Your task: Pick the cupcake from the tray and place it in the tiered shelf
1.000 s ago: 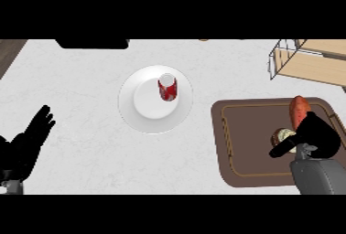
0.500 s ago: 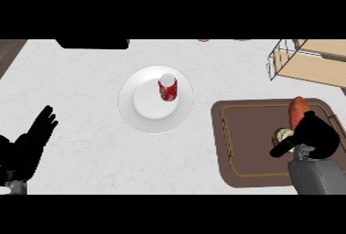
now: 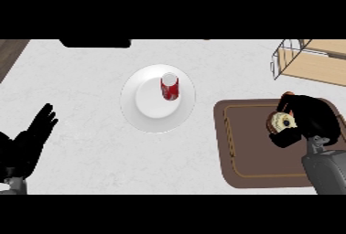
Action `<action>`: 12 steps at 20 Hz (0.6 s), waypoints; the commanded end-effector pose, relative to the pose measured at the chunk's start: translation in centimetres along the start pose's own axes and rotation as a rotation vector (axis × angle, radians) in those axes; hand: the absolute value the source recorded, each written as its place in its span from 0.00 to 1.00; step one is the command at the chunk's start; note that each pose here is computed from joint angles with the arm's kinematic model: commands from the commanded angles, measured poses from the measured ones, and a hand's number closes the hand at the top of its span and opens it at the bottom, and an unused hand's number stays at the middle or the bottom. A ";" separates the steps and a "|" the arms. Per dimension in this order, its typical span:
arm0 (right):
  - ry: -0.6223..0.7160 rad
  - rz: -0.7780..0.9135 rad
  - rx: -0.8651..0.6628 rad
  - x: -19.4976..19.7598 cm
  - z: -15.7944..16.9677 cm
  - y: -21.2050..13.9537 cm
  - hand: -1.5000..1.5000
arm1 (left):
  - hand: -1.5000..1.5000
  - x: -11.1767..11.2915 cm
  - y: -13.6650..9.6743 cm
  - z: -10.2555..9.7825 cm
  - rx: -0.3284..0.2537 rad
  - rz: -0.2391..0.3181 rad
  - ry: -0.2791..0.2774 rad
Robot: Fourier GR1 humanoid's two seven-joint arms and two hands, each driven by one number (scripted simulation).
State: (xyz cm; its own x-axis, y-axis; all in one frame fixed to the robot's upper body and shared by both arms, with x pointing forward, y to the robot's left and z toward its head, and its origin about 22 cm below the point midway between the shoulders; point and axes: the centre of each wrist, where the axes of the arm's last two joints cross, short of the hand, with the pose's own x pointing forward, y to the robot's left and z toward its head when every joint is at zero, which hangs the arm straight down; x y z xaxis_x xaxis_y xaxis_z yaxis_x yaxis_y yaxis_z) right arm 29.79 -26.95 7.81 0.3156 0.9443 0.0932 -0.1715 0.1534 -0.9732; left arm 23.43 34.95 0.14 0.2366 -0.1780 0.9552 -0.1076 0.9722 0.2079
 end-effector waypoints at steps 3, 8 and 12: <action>-0.399 -0.058 -0.090 -5.1 -1.1 -6.7 1.00 | 0.50 0.2 0.7 -0.2 0.008 0.007 0.011; -0.403 -0.175 -0.143 -9.5 -0.4 -9.0 1.00 | 0.50 0.4 0.9 0.9 0.008 0.008 0.004; -0.443 -0.336 -0.103 -9.9 1.1 -13.7 1.00 | 0.50 -0.2 1.7 0.4 0.019 -0.005 0.015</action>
State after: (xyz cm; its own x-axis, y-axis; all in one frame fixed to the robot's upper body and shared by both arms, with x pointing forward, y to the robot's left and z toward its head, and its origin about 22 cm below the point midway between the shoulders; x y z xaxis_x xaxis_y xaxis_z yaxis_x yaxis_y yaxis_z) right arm 28.91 -37.11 17.25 -0.0417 0.9352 0.3516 -0.0372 0.3502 -0.9359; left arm 22.77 35.24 0.13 0.2425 -0.1779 0.9537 -0.1238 0.9693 0.2123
